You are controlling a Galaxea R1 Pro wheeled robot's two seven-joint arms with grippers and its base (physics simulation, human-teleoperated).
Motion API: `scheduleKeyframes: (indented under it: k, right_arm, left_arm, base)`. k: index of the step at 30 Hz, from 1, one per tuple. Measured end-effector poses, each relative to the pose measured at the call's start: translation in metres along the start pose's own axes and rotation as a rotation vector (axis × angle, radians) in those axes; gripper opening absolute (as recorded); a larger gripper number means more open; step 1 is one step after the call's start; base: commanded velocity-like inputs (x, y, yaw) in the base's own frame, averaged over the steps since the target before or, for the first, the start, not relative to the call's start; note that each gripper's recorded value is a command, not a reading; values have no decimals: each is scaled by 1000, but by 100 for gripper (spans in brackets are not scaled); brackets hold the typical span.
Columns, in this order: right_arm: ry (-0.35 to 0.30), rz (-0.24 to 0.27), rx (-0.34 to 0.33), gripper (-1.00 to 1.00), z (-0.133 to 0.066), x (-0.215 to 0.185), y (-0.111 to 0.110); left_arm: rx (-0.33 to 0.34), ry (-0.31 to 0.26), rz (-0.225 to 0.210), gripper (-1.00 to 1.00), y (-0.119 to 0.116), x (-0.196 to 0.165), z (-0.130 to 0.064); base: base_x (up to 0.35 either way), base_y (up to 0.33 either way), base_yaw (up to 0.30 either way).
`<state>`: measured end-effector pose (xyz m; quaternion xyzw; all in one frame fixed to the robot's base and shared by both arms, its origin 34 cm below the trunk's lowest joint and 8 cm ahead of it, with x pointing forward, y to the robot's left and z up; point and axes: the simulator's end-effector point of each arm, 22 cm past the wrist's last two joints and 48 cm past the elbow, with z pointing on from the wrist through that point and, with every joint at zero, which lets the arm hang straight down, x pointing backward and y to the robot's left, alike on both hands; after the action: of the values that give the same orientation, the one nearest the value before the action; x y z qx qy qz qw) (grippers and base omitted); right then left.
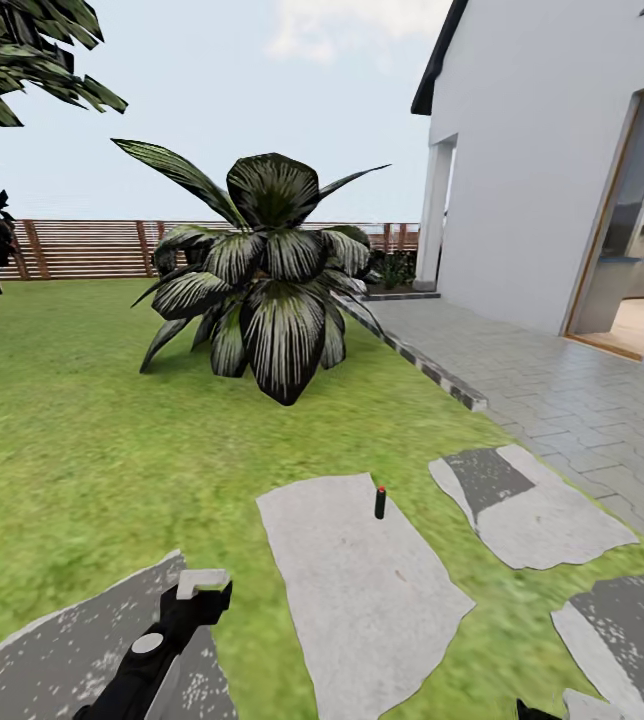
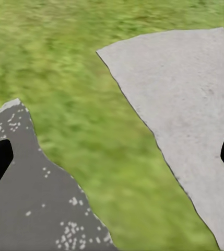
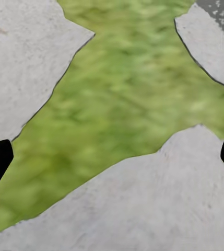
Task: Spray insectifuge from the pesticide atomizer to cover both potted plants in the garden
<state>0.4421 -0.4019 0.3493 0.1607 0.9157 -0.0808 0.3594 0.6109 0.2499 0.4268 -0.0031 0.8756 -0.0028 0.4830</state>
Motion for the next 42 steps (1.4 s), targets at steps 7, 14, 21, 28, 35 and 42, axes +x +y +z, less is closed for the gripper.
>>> scheduleKeyframes:
  k: [7, 14, 21, 28, 35, 42]
  right_arm:
    - [0, 0, 0, 100, 0, 0, 0]
    - [0, 0, 1, 100, 0, 0, 0]
    - [0, 0, 1, 100, 0, 0, 0]
    - [0, 0, 1, 100, 0, 0, 0]
    - [0, -1, 1, 100, 0, 0, 0]
    - [0, 0, 1, 100, 0, 0, 0]
  left_arm:
    - [0, 0, 0, 100, 0, 0, 0]
    - [0, -1, 0, 100, 0, 0, 0]
    - [0, -1, 0, 100, 0, 0, 0]
    - [0, -1, 0, 100, 0, 0, 0]
    - [0, -1, 0, 100, 0, 0, 0]
    - [0, 0, 0, 100, 0, 0, 0]
  base:
    - [0, -276, 0]
    - [1, -271, 1]
    - [61, -263, 133]
    - [84, -256, 238]
    - [87, -253, 245]
    - [74, -253, 238]
